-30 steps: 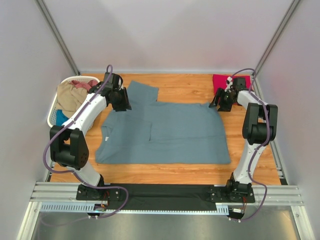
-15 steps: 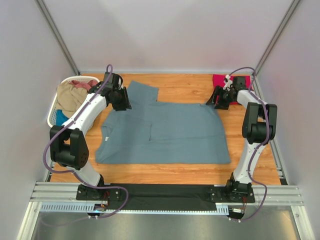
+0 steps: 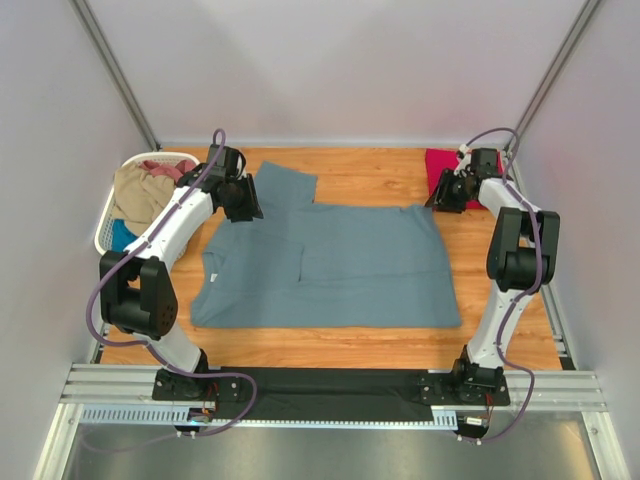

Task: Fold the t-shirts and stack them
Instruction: Fold the tshirt

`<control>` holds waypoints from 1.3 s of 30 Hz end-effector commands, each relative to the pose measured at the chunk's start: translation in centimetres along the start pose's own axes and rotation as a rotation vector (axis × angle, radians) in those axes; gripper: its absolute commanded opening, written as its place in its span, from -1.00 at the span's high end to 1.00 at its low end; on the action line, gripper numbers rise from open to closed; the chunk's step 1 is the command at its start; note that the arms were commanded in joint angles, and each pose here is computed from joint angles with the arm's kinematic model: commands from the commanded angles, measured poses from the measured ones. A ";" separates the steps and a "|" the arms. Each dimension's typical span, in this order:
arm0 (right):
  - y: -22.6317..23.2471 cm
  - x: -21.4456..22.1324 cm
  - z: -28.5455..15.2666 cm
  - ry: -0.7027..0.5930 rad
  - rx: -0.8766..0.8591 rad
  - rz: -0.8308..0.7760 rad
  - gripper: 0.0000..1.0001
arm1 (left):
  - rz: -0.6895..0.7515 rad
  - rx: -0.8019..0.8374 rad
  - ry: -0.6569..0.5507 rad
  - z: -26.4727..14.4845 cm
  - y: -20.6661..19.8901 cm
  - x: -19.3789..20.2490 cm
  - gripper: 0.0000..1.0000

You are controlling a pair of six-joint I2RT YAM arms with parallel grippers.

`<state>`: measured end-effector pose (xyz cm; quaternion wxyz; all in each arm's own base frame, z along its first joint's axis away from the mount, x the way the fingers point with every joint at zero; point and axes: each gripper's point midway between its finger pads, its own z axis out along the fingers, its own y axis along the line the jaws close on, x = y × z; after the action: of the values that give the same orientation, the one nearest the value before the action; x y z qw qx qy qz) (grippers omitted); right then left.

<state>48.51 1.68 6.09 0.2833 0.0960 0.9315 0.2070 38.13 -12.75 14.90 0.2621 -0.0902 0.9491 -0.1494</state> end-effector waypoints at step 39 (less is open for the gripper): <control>0.3 -3.0 -1.7 -0.112 0.096 -0.091 0.99 | 0.073 -0.175 -0.169 8.9 3.5 -15.1 -0.02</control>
<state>48.57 0.46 4.50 0.2688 0.0991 0.9449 0.1583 53.65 -9.19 14.72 0.3412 -0.1041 0.9312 -0.0755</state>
